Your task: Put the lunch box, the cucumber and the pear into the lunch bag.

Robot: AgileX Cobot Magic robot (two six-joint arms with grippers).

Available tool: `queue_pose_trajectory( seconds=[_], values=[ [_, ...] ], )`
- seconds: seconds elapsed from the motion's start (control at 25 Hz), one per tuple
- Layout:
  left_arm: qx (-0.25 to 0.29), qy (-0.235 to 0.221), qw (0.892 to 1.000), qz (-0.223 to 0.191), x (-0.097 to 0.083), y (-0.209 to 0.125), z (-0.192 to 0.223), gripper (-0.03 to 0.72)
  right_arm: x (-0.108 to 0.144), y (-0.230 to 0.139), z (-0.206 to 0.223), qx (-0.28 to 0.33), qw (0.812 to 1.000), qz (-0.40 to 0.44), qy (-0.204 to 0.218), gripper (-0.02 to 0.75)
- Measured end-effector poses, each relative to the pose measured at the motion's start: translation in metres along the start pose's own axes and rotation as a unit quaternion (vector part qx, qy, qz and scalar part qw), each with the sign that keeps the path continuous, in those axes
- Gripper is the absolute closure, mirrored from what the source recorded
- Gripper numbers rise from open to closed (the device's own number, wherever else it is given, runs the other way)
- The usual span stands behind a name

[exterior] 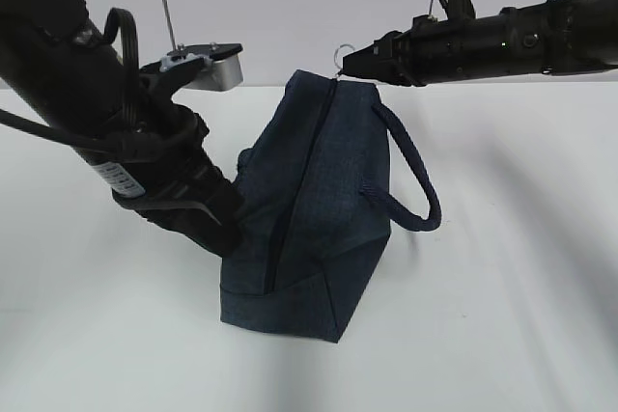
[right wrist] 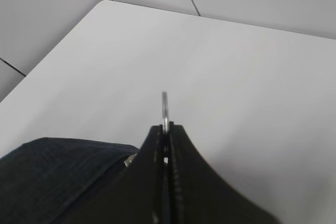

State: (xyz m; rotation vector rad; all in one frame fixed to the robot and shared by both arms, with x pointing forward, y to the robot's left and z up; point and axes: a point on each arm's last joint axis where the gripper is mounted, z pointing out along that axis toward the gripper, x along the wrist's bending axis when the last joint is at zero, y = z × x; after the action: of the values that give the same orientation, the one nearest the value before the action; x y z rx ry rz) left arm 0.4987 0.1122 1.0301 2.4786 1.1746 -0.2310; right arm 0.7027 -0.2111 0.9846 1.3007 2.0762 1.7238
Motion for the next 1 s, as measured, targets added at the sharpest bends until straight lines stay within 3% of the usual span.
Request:
queue_pose_trajectory(
  seconds=[0.28,0.48,0.64,0.84,1.0],
  values=[
    [-0.01,0.003,1.0,0.001,0.0,0.001,-0.002,0.685,0.005,0.0,-0.003,0.003,0.999,-0.003,0.044,0.738],
    [-0.06,0.016,0.998,0.01,-0.006,0.002,-0.021,0.657,0.01,-0.001,-0.004,0.008,0.998,-0.004,0.069,0.738],
    [-0.101,0.023,0.995,0.015,-0.01,0.003,-0.036,0.546,0.011,-0.001,-0.004,0.011,0.997,-0.004,0.075,0.738],
    [-0.133,0.031,0.991,0.004,-0.01,0.008,-0.041,0.326,0.011,-0.001,-0.004,0.012,0.997,-0.004,0.077,0.738],
    [-0.202,0.045,0.978,-0.002,-0.01,0.023,-0.053,0.293,0.011,-0.001,-0.004,0.012,0.997,-0.004,0.078,0.738]
  ],
)
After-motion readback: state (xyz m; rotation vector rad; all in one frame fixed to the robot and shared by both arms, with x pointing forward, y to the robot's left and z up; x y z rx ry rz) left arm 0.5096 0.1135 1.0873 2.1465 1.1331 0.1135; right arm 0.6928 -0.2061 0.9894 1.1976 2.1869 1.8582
